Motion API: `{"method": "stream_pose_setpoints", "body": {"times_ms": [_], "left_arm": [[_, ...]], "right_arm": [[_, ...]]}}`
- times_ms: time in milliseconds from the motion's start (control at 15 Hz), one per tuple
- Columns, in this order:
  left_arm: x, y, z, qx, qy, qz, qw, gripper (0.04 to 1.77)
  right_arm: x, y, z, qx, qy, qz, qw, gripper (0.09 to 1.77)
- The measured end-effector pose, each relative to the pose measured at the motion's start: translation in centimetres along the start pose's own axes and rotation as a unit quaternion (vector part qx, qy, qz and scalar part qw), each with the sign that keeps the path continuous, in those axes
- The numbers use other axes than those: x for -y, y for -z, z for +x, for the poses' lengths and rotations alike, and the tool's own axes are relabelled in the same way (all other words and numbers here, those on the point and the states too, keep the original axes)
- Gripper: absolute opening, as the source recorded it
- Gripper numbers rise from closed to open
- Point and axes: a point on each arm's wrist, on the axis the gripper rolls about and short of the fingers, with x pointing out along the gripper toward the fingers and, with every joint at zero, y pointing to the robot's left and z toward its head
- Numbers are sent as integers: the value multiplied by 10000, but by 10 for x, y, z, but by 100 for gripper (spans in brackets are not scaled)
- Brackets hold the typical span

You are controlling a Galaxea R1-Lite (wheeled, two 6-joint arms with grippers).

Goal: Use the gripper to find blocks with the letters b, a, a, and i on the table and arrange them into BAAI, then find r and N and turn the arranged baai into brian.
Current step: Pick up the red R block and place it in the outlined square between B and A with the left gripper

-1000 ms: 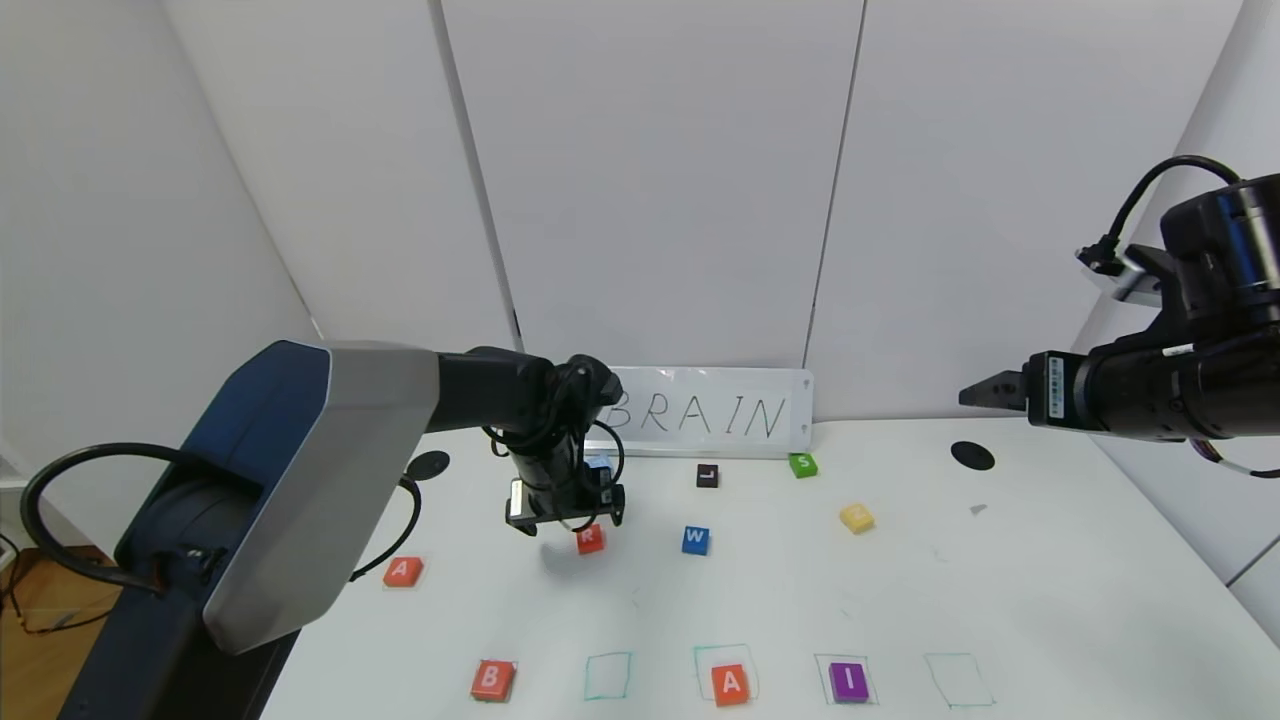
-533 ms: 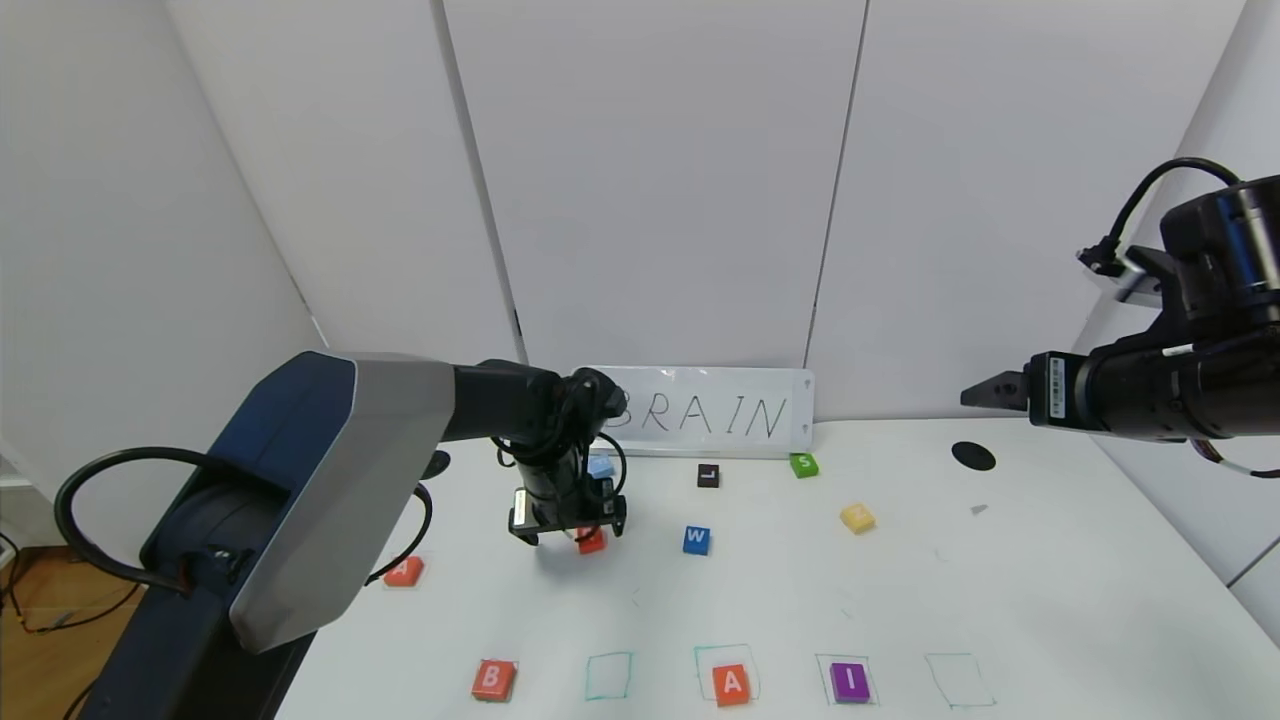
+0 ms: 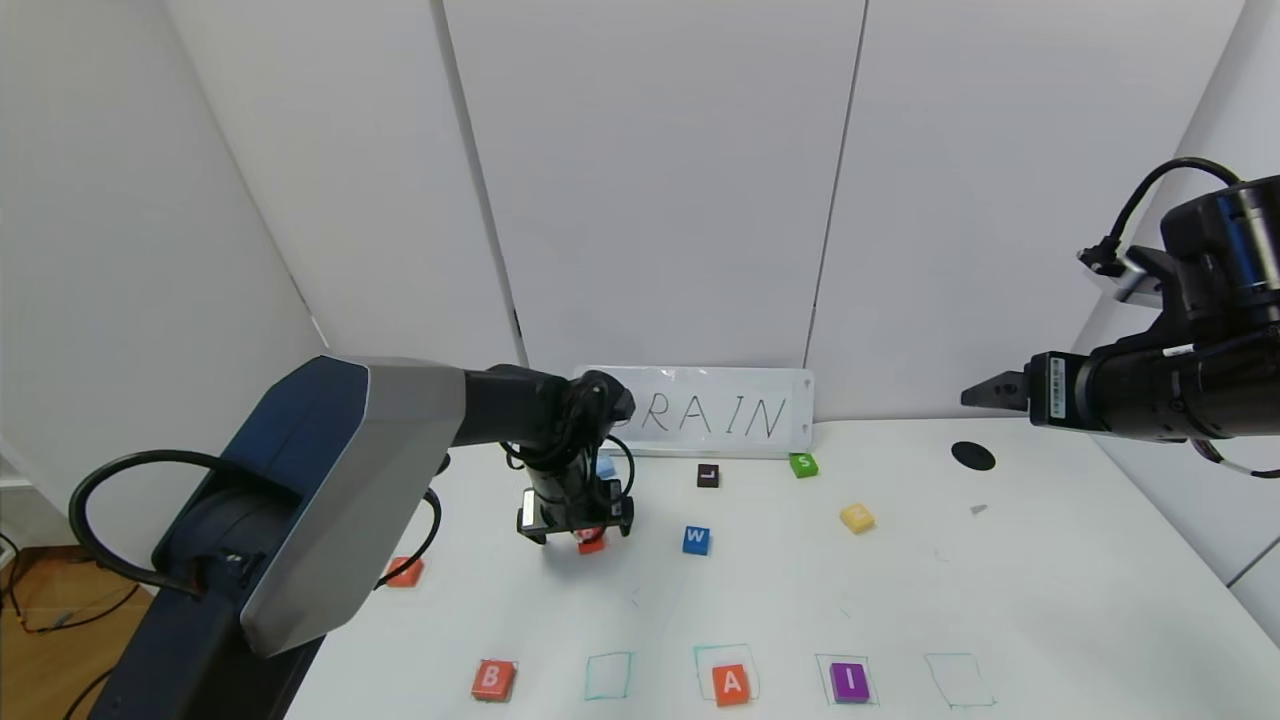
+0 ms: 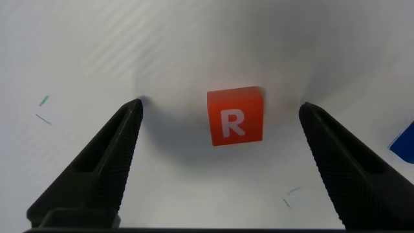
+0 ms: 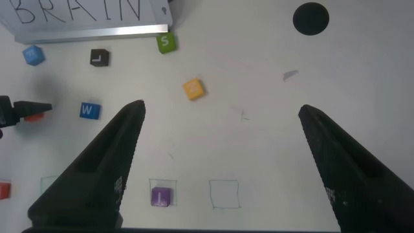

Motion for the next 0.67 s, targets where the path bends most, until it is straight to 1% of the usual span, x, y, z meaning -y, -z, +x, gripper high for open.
{"method": "stream_pose_setpoints", "body": {"times_ms": [533, 600, 667], "left_arm": [[1, 3, 2, -69, -65, 10, 10000, 172], [1, 3, 2, -74, -65, 13, 10000, 172], [1, 3, 2, -74, -66, 16, 9999, 172]], "right_arm": [[0, 0, 0, -4, -4, -4, 10000, 171], [4, -1, 1, 9, 56, 47, 10000, 171], [16, -4, 1, 46, 215, 170, 9996, 171]]}}
